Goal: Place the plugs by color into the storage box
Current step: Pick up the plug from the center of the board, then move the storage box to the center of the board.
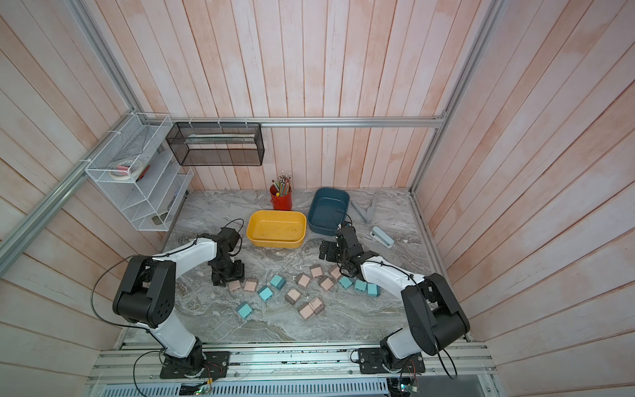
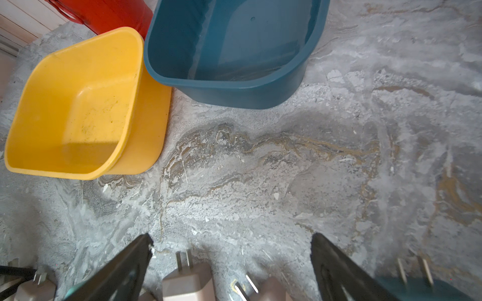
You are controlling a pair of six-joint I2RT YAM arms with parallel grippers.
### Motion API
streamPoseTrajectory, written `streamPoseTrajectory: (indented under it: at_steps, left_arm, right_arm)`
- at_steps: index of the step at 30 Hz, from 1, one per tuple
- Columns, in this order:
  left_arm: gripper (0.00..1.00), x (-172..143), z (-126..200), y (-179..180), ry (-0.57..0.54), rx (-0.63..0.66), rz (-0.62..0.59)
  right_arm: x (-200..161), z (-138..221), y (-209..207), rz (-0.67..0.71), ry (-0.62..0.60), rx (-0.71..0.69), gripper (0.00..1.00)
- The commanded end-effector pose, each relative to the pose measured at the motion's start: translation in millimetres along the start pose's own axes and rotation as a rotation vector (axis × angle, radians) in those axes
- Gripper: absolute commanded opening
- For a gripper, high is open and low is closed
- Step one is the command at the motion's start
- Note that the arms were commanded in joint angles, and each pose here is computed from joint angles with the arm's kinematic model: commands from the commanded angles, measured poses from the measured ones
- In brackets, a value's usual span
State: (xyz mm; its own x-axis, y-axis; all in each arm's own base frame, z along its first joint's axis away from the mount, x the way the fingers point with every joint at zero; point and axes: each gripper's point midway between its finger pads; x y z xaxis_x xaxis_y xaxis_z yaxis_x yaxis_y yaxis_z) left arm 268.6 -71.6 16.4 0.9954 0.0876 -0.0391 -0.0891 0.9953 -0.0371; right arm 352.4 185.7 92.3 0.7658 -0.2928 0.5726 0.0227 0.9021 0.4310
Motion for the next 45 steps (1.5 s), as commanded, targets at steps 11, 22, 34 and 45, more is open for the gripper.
streamPoseTrajectory:
  at_steps: [11, 22, 34, 45]
  left_arm:
    - [0.51, -6, -16, -3, 0.015, -0.01, 0.056]
    - [0.49, -7, -3, -7, -0.01, -0.041, 0.084]
    - [0.46, -7, 8, -7, -0.031, -0.05, 0.1]
    - [0.41, -6, 13, -9, -0.044, -0.061, 0.104]
  right_arm:
    - [64, -3, 7, -0.045, -0.067, -0.02, 0.96]
    - [165, -55, -35, -0.22, -0.012, -0.072, 0.76]
    - [107, -102, -32, -0.241, 0.199, 0.024, 0.54]
    - [93, -95, -34, -0.194, 0.264, 0.01, 0.15]
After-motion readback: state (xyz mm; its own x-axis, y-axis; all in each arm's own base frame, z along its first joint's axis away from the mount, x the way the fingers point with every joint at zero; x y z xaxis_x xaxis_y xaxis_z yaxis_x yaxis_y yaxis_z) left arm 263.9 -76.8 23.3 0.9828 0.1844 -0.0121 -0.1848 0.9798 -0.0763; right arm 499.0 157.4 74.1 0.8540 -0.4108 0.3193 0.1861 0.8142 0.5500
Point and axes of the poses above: each gripper's point midway between its finger pads, its own z axis back along the fingers, its own y axis along the line the jaws close on, x = y × z, and after that the axes turned 6 degrees about -z, right-handed
